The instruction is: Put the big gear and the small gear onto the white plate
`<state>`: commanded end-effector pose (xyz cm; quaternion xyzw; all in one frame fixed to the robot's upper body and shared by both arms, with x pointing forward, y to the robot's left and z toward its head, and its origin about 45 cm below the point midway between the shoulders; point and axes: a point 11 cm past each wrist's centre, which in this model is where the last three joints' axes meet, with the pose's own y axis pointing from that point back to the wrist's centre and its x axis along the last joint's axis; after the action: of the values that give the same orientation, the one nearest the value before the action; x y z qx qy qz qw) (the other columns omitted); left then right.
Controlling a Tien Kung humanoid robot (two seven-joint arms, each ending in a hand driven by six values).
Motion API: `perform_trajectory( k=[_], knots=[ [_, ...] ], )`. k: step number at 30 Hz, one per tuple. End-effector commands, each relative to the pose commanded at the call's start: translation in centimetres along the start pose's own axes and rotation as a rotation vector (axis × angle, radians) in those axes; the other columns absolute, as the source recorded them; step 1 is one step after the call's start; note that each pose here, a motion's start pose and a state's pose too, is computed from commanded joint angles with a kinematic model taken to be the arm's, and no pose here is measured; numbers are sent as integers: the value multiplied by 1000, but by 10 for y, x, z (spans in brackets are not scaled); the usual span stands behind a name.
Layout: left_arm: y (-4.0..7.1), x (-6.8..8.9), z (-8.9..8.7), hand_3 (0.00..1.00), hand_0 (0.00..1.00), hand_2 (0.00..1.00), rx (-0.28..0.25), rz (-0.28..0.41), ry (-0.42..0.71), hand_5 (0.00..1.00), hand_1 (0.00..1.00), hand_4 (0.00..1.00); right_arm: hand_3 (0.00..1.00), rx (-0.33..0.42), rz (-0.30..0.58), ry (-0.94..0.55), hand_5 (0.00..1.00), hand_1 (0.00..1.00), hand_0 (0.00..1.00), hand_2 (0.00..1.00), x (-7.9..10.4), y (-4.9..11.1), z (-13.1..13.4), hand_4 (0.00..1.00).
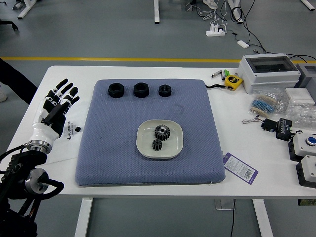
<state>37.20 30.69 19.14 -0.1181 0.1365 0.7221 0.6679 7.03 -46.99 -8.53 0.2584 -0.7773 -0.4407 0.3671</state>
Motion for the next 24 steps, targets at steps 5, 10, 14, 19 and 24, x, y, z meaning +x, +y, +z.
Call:
perform_trajectory(
  k=[5,10,14,19,24],
  knots=[
    [2,4,1,825,823,879,-9,11,3,210,821,895,574,3,-2,-3,678,657,652,728,0,0,-2,835],
    [2,3,0,827,828,884,-12,10,7,204,820,895,574,6,-4,-5,678,657,652,728,-1,0,-3,835],
    [2,1,-1,823,830,879,-3,-11,7,190,821,894,574,9,-6,-6,679,657,651,728,-2,0,-5,835],
    [2,-1,-1,829,845,891,2,-31,3,258,866,900,574,10,-7,-4,677,657,651,728,-3,0,-6,834],
    [3,-1,-2,841,864,926,3,-44,-11,483,886,911,574,9,-7,-2,678,657,652,728,-3,0,-6,835]
  ],
)
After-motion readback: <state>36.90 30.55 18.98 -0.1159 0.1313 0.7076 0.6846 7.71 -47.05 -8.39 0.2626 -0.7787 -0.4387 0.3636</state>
